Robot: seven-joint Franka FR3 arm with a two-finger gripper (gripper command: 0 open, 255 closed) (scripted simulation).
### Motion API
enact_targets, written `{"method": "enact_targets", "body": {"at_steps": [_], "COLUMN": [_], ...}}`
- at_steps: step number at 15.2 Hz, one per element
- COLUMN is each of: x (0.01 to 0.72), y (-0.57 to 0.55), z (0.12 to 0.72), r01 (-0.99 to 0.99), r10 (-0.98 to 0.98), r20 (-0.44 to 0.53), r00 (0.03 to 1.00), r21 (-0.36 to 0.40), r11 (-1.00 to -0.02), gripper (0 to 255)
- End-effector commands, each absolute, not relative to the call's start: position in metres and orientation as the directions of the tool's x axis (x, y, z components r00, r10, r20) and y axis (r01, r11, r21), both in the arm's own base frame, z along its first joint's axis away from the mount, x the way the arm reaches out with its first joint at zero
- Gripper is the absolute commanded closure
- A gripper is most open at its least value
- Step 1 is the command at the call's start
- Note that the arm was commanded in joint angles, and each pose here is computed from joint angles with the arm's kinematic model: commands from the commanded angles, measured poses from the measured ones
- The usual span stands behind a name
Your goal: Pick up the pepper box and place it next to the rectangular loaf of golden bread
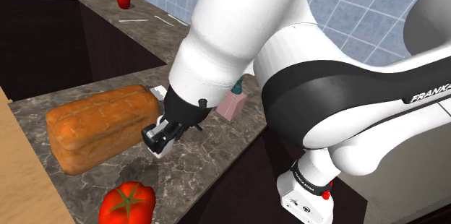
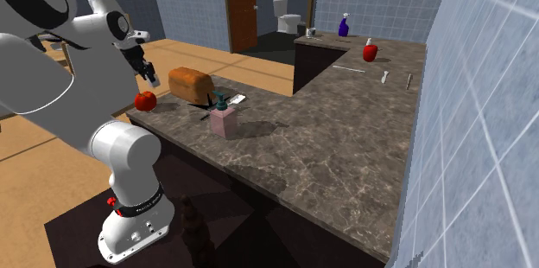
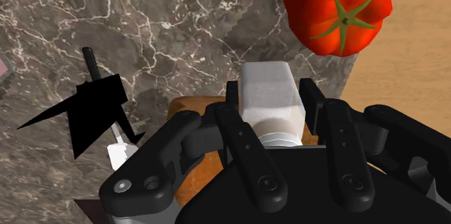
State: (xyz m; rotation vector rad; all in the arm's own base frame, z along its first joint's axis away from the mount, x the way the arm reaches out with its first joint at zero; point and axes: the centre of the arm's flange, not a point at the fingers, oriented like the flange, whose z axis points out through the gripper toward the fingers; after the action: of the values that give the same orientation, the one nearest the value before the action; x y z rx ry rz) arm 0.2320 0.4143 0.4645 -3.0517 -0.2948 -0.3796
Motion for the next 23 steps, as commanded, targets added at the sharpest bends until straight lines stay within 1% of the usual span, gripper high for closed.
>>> {"method": "enact_targets", "body": {"at_steps": [1, 23], "x": [0.231, 0.231], "y": [0.415, 0.415], "z": [0.454, 0.334], "r01": [0.195, 0.195], "r10": [0.182, 0.182], "r20": [0.248, 0.248], "r00": [0.952, 0.952], "r21": [-0.029, -0.029], "r11": [-0.98, -0.98], "gripper": [255, 255]}}
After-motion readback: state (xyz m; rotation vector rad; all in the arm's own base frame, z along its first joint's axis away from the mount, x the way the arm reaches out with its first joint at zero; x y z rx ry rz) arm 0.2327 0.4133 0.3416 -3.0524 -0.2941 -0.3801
